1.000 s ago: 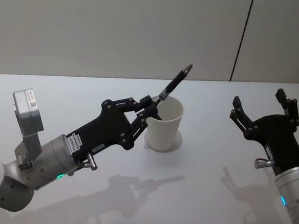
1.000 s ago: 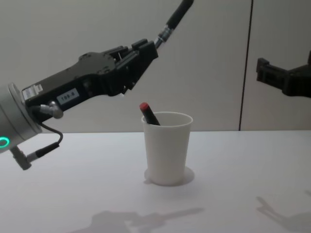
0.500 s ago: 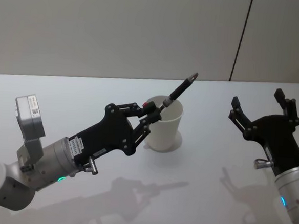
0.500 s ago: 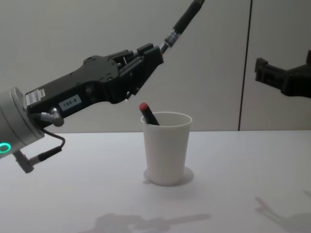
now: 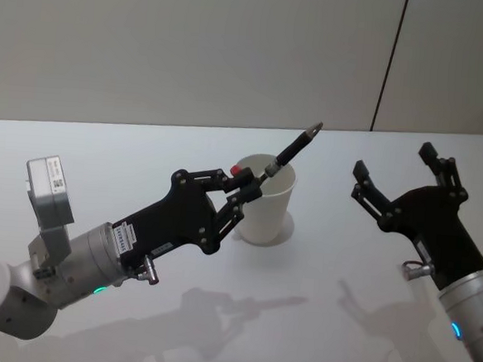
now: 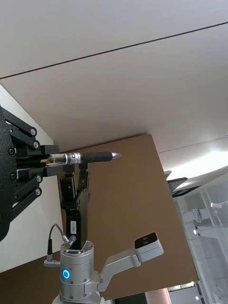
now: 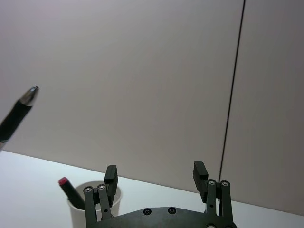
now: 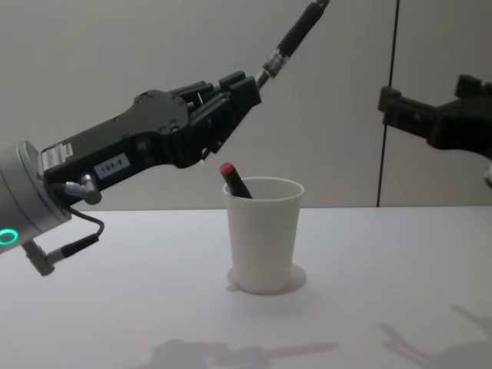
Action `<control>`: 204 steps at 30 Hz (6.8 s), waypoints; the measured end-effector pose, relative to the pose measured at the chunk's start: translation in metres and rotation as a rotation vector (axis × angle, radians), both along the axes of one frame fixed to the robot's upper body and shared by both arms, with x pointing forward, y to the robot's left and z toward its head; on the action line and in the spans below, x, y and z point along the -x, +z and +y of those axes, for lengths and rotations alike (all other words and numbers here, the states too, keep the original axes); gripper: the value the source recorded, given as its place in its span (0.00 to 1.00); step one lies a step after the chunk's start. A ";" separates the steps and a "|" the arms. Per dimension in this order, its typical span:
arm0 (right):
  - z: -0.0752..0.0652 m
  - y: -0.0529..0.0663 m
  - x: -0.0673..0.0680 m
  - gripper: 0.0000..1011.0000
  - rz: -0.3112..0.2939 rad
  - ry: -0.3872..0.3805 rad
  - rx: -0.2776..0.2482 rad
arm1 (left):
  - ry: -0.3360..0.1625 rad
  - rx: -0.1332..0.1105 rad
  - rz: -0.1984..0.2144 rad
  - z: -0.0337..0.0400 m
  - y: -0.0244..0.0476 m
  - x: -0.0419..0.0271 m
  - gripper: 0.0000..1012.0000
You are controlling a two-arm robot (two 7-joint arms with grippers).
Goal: Place the pen into the pen holder.
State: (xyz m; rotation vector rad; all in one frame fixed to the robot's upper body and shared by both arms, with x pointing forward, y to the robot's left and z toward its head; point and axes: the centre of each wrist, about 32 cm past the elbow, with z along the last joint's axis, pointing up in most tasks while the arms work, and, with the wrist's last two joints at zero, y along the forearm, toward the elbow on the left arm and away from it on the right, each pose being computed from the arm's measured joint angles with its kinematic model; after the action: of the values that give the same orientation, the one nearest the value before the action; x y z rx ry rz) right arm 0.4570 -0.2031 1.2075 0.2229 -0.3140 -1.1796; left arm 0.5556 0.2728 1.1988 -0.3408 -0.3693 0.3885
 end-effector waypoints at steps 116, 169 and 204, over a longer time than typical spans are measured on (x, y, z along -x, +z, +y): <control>0.046 0.000 -0.056 0.13 0.204 0.812 -0.412 | -0.006 -0.004 -0.004 0.0001 -0.0004 -0.0005 0.31; 0.014 0.009 -0.036 0.13 0.124 0.626 -0.332 | -0.005 -0.002 -0.004 0.0001 -0.0003 -0.0005 0.99; 0.021 0.029 -0.068 0.13 -0.045 0.418 -0.116 | -0.005 -0.002 -0.003 0.0001 -0.0003 -0.0005 0.99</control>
State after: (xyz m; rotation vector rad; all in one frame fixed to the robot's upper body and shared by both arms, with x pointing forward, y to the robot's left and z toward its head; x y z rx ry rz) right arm 0.5249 -0.1821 1.2368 0.3969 -0.2238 -0.7801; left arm 0.5561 0.2729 1.1985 -0.3404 -0.3722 0.3829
